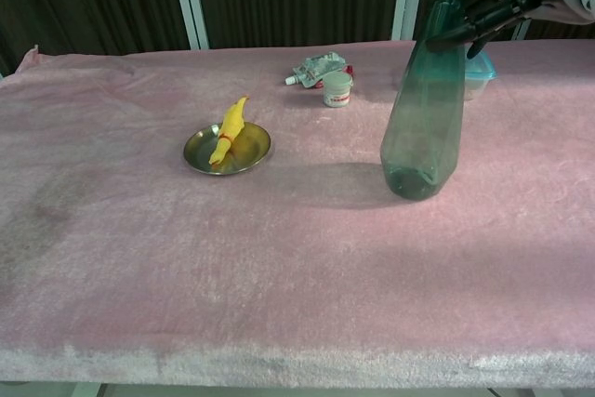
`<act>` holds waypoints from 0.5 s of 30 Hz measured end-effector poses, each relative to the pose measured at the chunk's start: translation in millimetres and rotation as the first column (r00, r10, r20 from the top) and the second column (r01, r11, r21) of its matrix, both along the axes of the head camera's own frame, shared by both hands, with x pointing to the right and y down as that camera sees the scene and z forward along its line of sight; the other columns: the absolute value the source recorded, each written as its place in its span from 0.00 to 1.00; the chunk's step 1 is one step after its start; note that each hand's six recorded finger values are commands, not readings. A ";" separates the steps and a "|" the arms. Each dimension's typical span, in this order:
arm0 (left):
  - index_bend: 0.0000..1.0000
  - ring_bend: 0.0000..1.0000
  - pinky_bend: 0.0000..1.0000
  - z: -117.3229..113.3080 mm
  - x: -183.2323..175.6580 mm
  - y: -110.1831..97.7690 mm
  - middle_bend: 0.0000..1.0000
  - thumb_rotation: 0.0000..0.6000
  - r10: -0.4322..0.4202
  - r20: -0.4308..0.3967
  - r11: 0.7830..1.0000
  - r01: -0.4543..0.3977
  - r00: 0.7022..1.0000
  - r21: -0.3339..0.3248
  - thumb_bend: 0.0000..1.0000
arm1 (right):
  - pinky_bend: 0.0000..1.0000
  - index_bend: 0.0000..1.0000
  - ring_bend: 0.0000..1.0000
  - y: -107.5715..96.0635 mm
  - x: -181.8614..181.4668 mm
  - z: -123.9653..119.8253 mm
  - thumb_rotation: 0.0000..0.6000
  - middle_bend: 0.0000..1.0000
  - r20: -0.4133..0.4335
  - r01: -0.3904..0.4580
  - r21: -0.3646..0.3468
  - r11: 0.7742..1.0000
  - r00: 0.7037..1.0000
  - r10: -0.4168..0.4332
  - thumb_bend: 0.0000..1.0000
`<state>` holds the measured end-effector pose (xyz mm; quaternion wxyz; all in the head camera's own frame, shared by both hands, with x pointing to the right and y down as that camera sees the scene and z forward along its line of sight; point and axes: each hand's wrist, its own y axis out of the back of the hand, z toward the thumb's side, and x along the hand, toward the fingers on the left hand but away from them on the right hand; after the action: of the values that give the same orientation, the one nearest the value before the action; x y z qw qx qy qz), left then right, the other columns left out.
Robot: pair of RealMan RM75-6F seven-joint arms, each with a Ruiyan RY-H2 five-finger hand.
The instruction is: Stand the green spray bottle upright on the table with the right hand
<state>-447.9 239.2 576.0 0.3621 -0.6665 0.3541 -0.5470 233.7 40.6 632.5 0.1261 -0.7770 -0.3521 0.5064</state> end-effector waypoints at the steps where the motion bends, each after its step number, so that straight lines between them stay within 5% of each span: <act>1: 0.00 0.00 0.00 0.1 -0.3 -0.2 0.00 1.00 -0.001 0.000 1.000 0.001 1.000 -0.001 0.39 | 0.41 0.96 0.33 -0.2 -1.8 2.1 1.00 0.50 -0.018 0.006 -0.001 1.000 1.000 -0.007 0.38; 15: 0.00 0.00 0.00 -1.4 -0.3 -0.1 0.00 1.00 0.001 -0.004 1.000 -0.001 1.000 0.001 0.39 | 0.36 0.67 0.28 2.3 -9.7 4.6 1.00 0.46 -0.079 0.044 0.027 0.999 0.996 -0.042 0.39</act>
<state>-448.2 239.1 574.6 0.3621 -0.6676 0.3549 -0.5452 224.0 42.9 637.1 0.1619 -0.7621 -0.3376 0.5283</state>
